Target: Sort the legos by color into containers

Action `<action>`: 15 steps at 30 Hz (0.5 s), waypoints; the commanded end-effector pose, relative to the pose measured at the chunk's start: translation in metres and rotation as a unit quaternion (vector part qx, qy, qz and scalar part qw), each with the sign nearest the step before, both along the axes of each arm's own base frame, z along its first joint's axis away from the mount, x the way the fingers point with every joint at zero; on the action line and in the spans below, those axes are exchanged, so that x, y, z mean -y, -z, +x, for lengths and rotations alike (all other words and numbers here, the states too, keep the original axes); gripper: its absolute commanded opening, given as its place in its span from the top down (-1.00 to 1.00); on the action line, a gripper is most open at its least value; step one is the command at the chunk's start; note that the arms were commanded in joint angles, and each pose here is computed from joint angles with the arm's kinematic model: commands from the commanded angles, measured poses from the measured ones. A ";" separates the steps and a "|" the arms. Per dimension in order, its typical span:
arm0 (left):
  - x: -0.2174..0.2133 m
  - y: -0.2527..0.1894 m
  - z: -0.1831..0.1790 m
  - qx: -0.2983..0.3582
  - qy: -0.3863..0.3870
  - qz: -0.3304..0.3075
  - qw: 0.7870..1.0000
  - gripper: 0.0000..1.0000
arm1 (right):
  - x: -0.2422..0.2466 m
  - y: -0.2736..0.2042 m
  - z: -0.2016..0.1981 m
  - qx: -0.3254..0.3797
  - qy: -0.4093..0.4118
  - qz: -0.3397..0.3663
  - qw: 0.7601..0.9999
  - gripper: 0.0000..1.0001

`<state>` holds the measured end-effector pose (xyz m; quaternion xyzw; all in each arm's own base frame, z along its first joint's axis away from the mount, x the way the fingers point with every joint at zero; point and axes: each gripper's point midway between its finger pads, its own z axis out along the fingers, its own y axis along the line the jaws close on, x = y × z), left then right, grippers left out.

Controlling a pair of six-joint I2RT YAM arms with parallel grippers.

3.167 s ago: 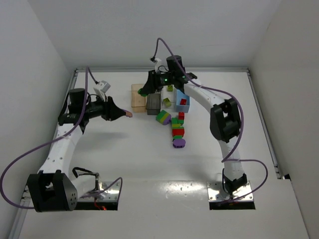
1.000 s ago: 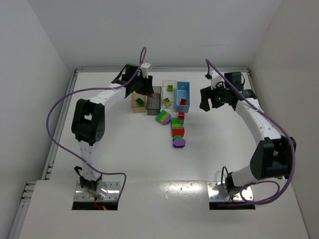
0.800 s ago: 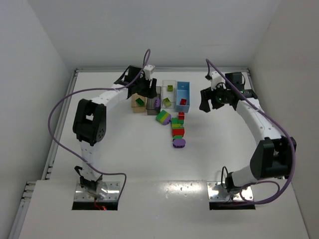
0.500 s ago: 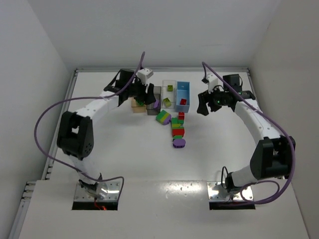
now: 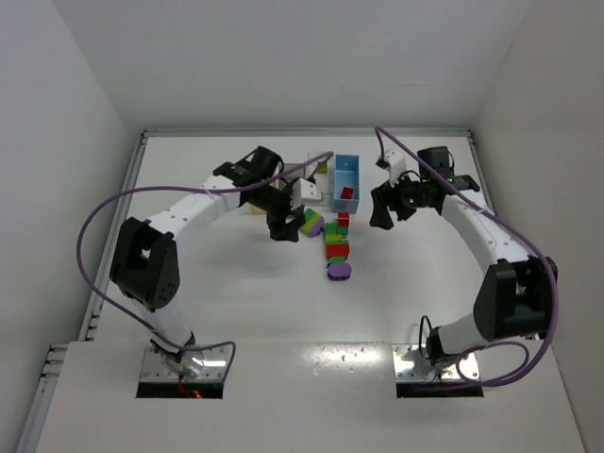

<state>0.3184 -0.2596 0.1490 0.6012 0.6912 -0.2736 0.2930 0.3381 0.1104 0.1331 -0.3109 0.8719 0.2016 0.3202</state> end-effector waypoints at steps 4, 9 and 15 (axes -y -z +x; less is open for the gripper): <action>0.012 0.003 0.022 0.114 0.136 0.032 0.984 -0.70 | 0.007 -0.007 0.001 0.017 0.014 -0.011 1.000 -0.71; 0.024 0.017 0.045 0.144 0.201 0.056 0.967 -0.78 | 0.017 -0.003 -0.007 0.017 0.028 -0.025 0.999 -0.71; 0.034 0.040 0.055 0.147 0.294 0.074 0.941 -0.81 | 0.031 -0.001 -0.008 0.017 0.050 -0.033 0.998 -0.74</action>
